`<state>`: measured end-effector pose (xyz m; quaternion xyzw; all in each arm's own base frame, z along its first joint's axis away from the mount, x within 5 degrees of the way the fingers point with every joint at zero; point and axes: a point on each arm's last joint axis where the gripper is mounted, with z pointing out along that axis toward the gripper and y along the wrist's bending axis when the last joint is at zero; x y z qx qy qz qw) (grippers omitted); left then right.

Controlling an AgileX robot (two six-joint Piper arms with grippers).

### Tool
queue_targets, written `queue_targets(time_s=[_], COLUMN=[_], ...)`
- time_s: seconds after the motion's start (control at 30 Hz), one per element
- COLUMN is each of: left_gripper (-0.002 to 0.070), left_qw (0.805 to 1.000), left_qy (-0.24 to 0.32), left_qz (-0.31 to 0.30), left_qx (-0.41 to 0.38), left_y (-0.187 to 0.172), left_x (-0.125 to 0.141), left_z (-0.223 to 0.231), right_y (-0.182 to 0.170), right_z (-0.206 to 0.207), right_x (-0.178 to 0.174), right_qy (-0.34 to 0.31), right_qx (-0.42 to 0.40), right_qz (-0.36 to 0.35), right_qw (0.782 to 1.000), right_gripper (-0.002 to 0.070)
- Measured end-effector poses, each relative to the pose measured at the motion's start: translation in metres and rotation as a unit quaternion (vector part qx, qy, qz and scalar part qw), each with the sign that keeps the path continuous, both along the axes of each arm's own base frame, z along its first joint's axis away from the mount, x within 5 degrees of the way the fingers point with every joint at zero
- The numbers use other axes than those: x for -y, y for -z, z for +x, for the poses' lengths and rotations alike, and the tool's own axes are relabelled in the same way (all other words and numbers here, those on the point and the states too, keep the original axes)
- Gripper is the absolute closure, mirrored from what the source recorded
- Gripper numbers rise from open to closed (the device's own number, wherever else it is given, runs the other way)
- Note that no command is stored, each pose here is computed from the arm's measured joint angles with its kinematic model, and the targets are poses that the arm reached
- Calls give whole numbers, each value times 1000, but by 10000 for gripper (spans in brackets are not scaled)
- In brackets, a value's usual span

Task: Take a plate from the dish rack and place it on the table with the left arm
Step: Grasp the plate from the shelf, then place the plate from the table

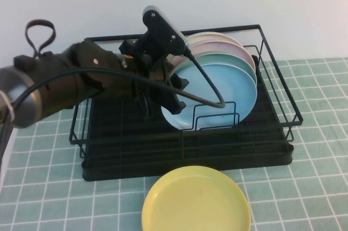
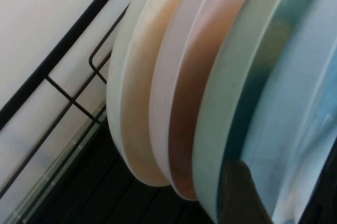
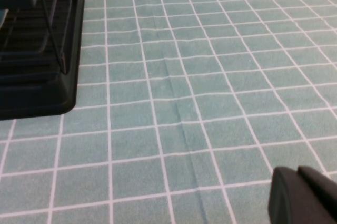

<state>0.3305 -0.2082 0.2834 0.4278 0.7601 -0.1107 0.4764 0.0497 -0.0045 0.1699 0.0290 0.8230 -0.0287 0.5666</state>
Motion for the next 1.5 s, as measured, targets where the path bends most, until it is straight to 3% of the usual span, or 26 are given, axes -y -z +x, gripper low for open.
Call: queue_targets(time_s=[0.43,0.6,0.8,0.97,1.3,1.5], left_gripper=[340,412,571,573,622,622], left_qw=[991,986,987,987,985,983], left_qy=[-97,-110,-108,-105,-93,-39], left_qz=[-83,-103,-96,-92,-142,-178], left_qx=[-50,-74,-76,-73,-16,4], left_y=[24,31,36,35,-28,-78], left_x=[4,6,7,7,-5,-14], left_z=[19,21,23,22,0,-35], right_y=[0,0,0,0,0,0], right_z=[0,0,0,0,0,0], right_x=[0,0,0,0,0,0], right_qy=[0,0,0,0,0,0], right_qx=[0,0,0,0,0,0], right_qz=[0,0,0,0,0,0], right_qw=[1000,1000,1000,1000,1000,1000], right_gripper=[678,678,678,678,678,678])
